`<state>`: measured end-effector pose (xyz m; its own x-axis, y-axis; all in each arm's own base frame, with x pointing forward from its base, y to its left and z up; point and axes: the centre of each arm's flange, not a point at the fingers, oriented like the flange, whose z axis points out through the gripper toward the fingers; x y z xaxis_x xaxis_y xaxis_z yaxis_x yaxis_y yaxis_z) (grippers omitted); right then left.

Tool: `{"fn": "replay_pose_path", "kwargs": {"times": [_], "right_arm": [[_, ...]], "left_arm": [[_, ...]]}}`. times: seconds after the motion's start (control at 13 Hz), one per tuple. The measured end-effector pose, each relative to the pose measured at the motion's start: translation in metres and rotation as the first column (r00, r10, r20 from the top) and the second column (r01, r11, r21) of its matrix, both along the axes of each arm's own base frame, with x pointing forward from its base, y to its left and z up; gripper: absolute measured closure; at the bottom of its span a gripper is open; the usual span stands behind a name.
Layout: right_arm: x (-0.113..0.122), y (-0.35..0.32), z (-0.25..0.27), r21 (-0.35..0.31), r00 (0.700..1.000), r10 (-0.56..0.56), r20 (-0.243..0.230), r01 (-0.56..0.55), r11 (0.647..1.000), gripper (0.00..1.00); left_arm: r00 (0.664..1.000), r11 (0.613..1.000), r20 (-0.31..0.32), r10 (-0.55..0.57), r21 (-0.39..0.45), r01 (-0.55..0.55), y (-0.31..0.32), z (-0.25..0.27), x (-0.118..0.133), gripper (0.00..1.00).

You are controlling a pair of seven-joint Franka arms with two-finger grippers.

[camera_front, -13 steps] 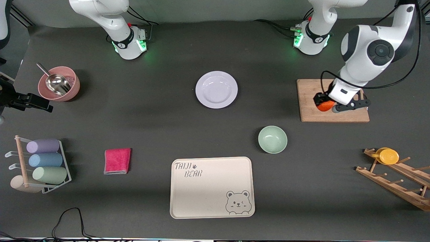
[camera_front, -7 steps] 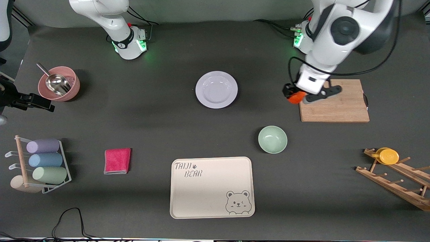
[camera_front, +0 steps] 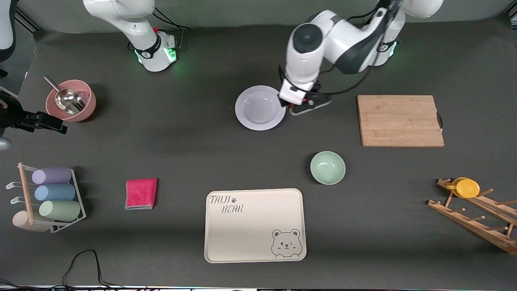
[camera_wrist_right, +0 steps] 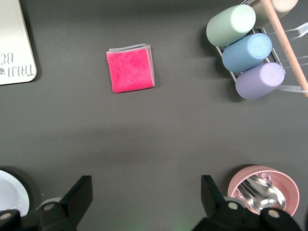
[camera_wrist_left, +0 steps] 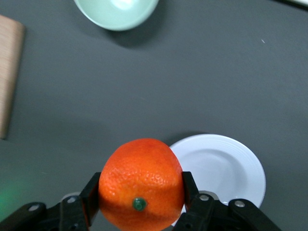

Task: Place orange and plate with both arms
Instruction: 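Carry the orange with the left gripper over the white plate, then lower the orange onto the plate while the right gripper reaches forward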

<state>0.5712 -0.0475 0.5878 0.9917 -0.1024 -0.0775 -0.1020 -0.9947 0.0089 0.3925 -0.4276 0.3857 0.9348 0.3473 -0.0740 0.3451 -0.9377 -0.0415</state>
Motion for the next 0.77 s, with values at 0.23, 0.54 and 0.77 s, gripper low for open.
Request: {"fn": "replay_pose_path", "kwargs": {"times": [0.23, 0.54, 0.77], "right_arm": [[-0.001, 0.0, 0.0, 0.001, 1.0, 0.0, -0.001, 0.0, 1.0, 0.0], [-0.009, 0.004, -0.008, 0.019, 1.0, 0.003, -0.011, -0.002, 1.0, 0.0], [-0.024, 0.017, -0.019, 0.095, 1.0, 0.003, -0.007, -0.003, 0.995, 0.0]], "left_arm": [[1.0, 1.0, 0.029, 0.004, -0.026, -0.003, -0.059, -0.038, -0.031, 0.3], [0.999, 0.999, 0.035, -0.041, -0.03, 0.042, -0.103, -0.099, -0.074, 0.3], [0.997, 0.998, 0.028, -0.067, -0.015, 0.067, -0.114, -0.142, -0.087, 0.3]]}}
